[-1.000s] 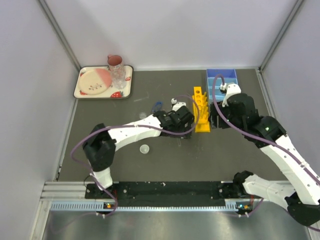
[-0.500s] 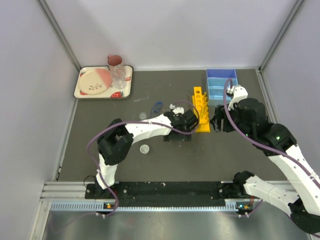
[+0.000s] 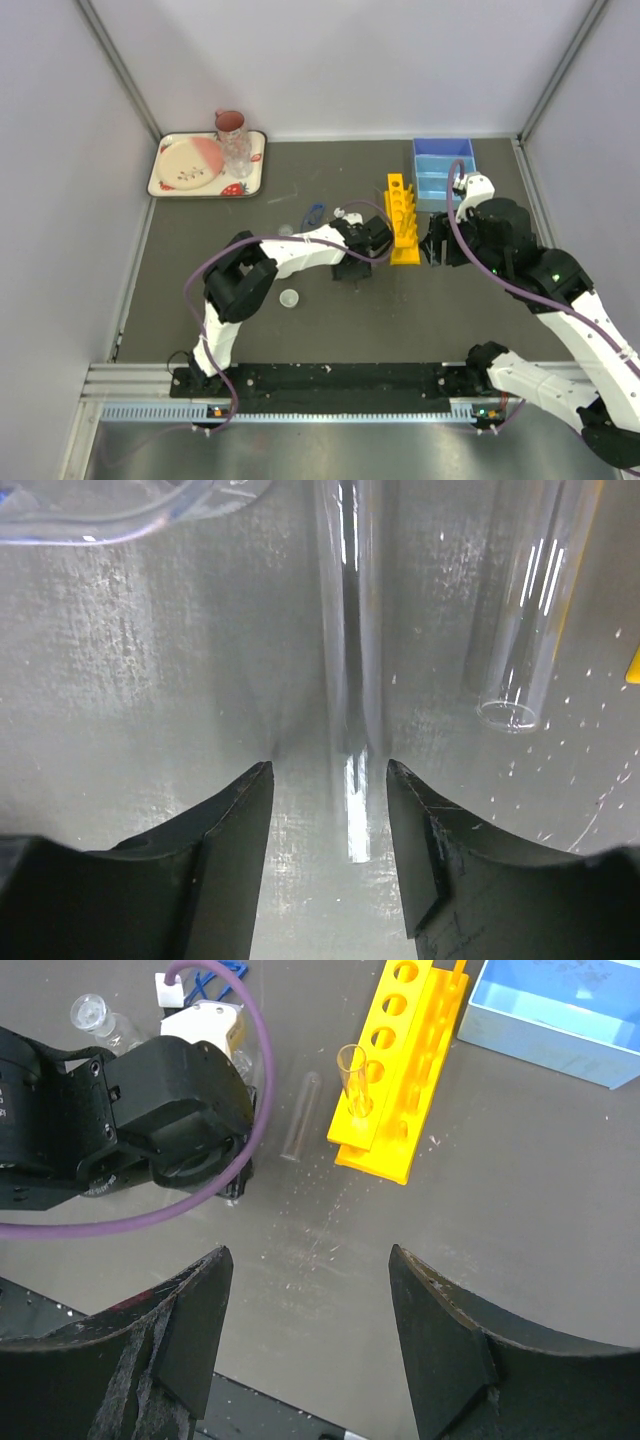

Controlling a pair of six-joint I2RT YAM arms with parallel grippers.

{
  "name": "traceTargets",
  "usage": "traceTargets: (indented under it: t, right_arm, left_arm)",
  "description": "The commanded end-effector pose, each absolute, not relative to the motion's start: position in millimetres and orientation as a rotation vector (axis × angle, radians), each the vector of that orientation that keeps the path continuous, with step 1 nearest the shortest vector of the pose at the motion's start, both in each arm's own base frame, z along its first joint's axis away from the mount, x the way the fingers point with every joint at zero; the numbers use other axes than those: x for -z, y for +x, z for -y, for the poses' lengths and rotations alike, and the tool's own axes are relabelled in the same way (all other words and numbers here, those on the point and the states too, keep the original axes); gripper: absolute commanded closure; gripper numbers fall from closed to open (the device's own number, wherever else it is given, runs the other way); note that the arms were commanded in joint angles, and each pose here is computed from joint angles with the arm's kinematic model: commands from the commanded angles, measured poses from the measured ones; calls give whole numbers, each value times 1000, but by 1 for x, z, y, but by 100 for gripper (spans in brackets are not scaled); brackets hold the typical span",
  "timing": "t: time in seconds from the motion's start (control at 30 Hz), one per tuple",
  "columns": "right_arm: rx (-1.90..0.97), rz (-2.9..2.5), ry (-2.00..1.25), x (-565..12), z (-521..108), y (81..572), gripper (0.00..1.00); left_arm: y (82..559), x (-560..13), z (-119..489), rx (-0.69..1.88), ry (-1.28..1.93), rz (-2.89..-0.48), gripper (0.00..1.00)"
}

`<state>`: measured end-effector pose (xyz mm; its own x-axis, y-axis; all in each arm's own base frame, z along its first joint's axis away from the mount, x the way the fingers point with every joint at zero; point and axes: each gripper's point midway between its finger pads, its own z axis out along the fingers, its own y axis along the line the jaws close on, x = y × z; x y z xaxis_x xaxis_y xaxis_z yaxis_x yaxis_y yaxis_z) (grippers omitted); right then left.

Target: Organize the chemistry lab equipment

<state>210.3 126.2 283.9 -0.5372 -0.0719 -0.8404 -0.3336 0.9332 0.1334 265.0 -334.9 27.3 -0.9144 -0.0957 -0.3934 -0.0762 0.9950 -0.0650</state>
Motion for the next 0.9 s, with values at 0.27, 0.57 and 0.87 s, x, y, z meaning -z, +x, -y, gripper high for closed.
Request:
traceTargets:
  t: [0.27, 0.57, 0.87]
  right_arm:
    - [-378, -2077, -305, -294, -132, 211, 35]
    - [-382, -2083, -302, -294, -135, 213, 35]
    - [-364, -2105, -294, -288, -136, 218, 35]
  left_arm:
    - [271, -15, 328, 18, -145, -2724, 76]
    - [267, -21, 323, 25, -90, -2718, 89]
    - [261, -65, 333, 156, 172, -2647, 96]
